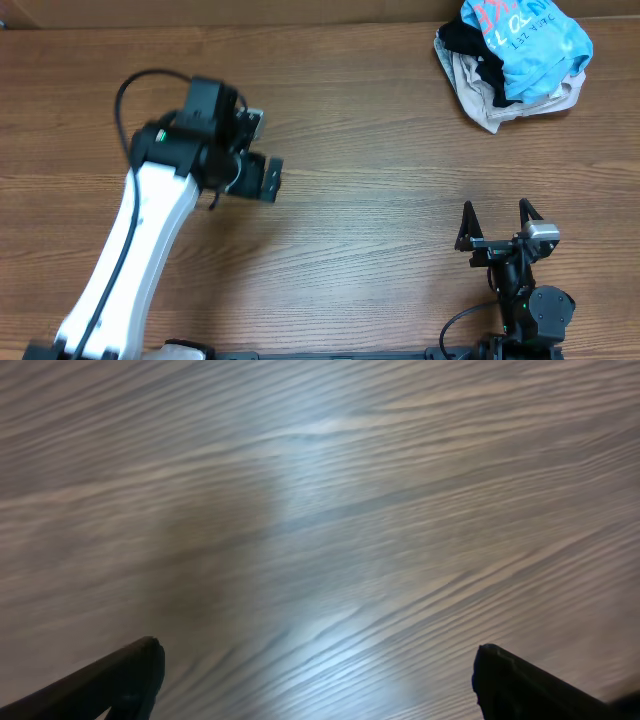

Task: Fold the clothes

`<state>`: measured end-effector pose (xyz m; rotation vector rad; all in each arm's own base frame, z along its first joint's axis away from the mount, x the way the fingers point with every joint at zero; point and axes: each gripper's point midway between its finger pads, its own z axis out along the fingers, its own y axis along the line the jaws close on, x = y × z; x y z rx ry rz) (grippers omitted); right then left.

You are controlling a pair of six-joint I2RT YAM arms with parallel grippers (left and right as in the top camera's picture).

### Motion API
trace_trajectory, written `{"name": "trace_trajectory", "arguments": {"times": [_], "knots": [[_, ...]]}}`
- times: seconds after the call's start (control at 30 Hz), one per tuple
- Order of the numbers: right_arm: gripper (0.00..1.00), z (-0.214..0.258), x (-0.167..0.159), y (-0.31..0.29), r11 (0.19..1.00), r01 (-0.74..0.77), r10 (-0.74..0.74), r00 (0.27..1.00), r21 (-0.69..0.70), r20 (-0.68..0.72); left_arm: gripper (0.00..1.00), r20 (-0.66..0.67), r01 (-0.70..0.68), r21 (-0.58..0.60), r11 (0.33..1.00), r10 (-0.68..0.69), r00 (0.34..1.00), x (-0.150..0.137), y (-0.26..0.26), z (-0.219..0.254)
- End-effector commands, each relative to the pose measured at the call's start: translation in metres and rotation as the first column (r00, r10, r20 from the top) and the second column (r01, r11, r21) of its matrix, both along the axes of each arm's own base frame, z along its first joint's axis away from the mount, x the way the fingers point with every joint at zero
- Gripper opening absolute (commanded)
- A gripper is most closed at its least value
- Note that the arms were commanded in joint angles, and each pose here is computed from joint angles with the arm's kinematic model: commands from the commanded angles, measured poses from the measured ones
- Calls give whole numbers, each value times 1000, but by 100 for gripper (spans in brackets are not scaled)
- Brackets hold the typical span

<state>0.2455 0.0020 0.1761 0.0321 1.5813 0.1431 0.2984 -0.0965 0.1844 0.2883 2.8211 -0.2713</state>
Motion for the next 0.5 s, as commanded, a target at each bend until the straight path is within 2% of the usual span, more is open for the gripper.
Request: {"name": "trace_trajectory", "arguments": {"times": [0.0,0.23,0.37,0.47], "knots": [[100,-1,0,3,1000,-13,13,1000,-7,8,100,82,-75,97,992,67,994,-17,33,9],[100,-1,0,3,1000,-13,13,1000,-8,8,100,151,-190,85,978,176,973,-57,70,8],[100,-1,0,3,1000,-13,13,1000,-8,8,100,343,-274,57,960,239,909,-47,92,15],[100,-1,0,3,1000,-13,13,1000,-8,8,100,515,-311,3,950,265,815,-35,102,22]]}}
